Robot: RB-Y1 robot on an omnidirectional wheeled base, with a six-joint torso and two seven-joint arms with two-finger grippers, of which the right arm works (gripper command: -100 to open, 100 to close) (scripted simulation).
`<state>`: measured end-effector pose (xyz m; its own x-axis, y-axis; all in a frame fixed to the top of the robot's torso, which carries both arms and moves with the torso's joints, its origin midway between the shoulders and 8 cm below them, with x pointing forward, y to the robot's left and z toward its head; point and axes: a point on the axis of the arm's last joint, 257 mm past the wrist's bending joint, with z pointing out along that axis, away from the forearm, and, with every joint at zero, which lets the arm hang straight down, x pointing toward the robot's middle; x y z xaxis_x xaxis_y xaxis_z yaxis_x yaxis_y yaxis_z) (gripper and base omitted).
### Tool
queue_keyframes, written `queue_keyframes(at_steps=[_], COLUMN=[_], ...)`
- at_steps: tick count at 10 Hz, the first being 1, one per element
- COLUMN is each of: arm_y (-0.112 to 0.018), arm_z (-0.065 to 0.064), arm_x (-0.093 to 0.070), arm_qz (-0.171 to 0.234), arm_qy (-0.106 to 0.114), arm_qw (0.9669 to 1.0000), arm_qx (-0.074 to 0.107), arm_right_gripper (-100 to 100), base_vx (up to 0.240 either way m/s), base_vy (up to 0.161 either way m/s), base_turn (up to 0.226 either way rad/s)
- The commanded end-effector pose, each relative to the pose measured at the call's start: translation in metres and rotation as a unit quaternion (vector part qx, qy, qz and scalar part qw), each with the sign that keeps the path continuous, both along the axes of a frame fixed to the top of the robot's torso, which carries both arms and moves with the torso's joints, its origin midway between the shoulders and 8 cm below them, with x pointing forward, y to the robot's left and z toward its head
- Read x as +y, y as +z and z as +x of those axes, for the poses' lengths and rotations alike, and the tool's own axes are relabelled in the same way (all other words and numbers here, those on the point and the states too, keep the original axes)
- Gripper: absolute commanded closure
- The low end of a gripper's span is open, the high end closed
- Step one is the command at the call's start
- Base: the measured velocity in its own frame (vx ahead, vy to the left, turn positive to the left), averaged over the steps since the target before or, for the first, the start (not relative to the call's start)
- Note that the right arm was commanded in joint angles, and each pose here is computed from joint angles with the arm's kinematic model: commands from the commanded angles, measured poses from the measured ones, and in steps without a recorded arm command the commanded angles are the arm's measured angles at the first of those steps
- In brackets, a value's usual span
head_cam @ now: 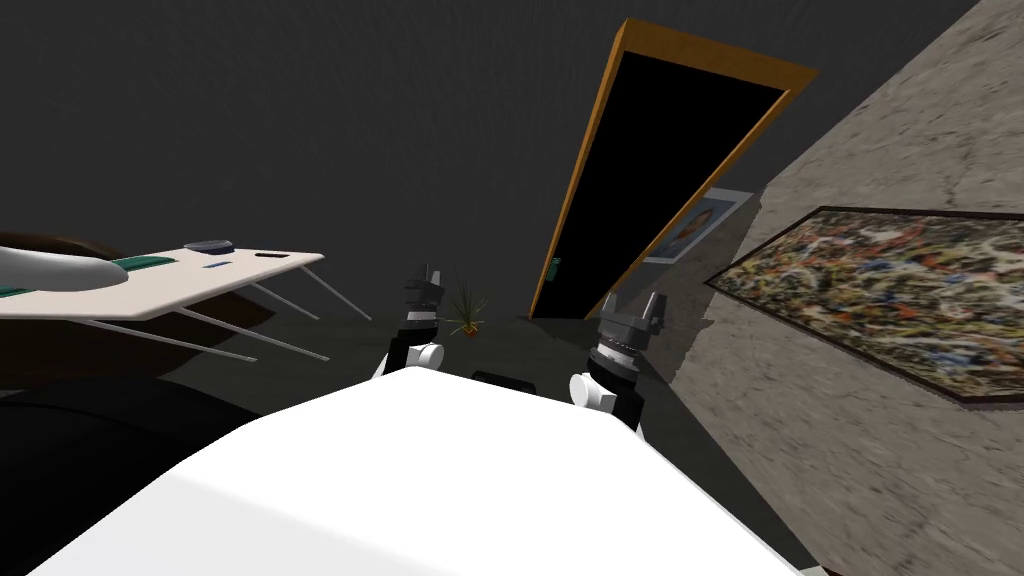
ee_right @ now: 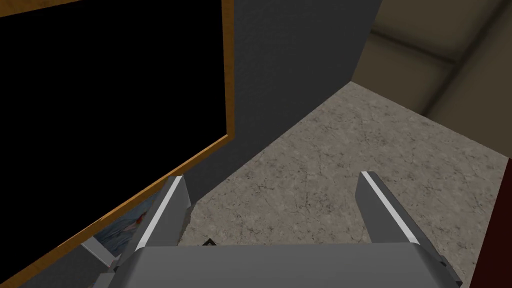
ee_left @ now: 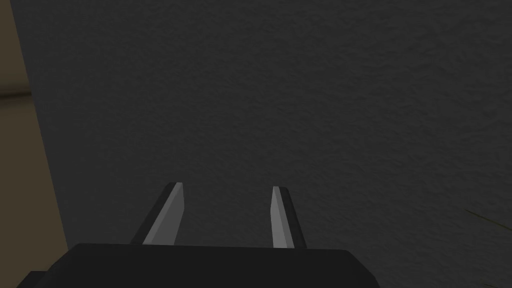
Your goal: Pull the door open
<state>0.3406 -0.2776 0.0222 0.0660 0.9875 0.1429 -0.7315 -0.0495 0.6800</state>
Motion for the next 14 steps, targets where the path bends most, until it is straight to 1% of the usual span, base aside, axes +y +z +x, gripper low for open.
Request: queue_keyframes(at_steps=[1,3,4,5,7,8,10,11,12,13,14], arm_y=[-0.009,-0.021,-0.027,-0.035,-0.05,-0.058,-0.075,-0.083,-0.093,-0.093,-0.102], arm_z=[0.006,0.015,0.02,0.025,0.035,0.04,0.05,0.055,0.06,0.06,0.065], arm_x=[0.0,0.0,-0.001,-0.001,-0.001,-0.002,-0.003,-0.004,-0.005,-0.005,-0.006], arm_qz=[0.019,0.045,0.058,0.073,0.103,0.119,0.153,0.17,0.188,0.188,0.206], arm_qy=[0.022,0.049,0.063,0.078,0.106,0.121,0.149,0.162,0.175,0.175,0.187], arm_qw=[0.9996,0.9976,0.9961,0.9939,0.9881,0.9843,0.975,0.9697,0.9635,0.9635,0.9569], arm_qx=[0.007,0.017,0.022,0.028,0.041,0.048,0.062,0.069,0.077,0.077,0.084], arm_right_gripper=[-100,-100,-100,-100,-100,-100,-100,-100,-100,-100,-100], base_vx=[0.09,0.083,0.089,0.086,0.079,0.101,0.101,0.1,0.086,0.052,0.047], base_vy=[-0.033,-0.039,-0.03,-0.036,-0.038,-0.044,-0.054,-0.047,-0.064,-0.052,-0.034], base_turn=[0.063,0.085,0.076,0.085,0.107,0.085,0.102,0.084,0.113,0.046,0.068])
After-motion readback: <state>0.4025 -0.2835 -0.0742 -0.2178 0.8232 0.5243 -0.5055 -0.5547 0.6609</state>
